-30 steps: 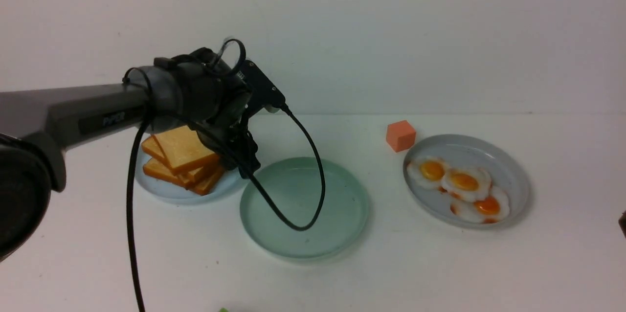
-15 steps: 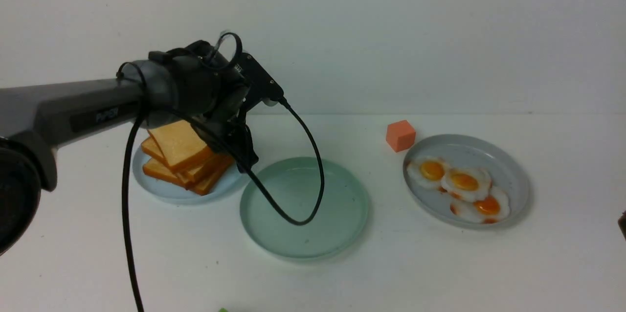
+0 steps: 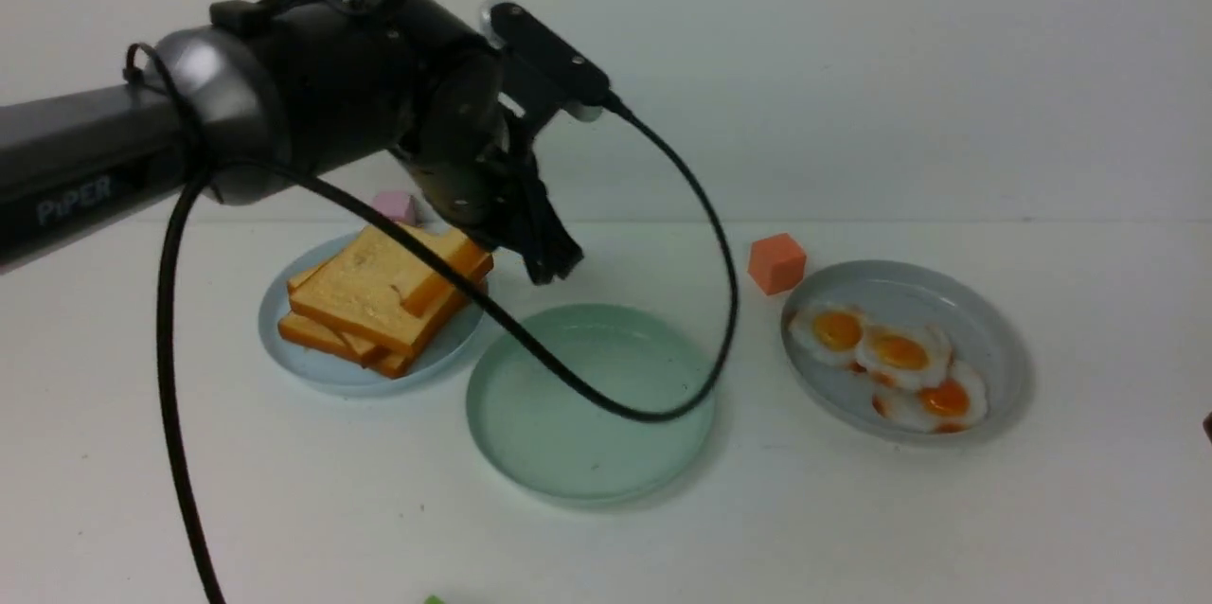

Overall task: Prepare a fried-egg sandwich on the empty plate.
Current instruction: Use the left arm to put a slice of bread into the empty plate in the middle

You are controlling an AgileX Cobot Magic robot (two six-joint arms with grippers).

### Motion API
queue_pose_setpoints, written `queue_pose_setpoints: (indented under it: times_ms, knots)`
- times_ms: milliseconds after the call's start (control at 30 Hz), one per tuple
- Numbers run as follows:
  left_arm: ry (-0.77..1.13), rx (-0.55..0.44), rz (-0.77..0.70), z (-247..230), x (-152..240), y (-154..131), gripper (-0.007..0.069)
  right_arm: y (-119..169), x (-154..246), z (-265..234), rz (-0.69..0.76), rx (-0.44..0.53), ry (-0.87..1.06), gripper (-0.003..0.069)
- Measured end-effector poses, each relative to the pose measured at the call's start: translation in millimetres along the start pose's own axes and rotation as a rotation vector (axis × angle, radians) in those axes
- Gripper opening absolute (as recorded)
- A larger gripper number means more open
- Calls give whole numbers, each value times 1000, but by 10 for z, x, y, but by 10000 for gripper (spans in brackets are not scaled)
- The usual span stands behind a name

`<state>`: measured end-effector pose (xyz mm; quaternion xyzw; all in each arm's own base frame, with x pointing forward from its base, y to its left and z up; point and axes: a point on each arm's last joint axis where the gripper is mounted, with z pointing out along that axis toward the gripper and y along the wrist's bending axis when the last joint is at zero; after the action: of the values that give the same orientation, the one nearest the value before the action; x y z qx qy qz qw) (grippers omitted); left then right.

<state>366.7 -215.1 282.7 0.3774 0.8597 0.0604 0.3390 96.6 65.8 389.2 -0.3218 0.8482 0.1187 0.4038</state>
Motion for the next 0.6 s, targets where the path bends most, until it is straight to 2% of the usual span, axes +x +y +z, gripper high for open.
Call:
queue_pose_setpoints:
  times_ms: [33, 67, 100, 133, 433, 600]
  knots:
    - [-5, 21, 31, 2, -37, -135, 101, 0, 0, 0, 0, 0, 0, 53]
    - [-5, 21, 32, 2, -37, -135, 101, 0, 0, 0, 0, 0, 0, 53]
    - [-5, 45, 74, 13, -75, -333, 101, -1, 0, 0, -1, 1, 0, 53]
    - [0, 51, 92, 31, -80, -415, 99, 0, 1, 0, 0, 0, 1, 53]
    - [79, 72, 174, 348, -17, -826, 90, -3, 2, 0, -2, 3, 2, 57]
    - [95, 38, 228, 502, 20, -878, 90, -3, 3, 0, -2, 3, 4, 57]
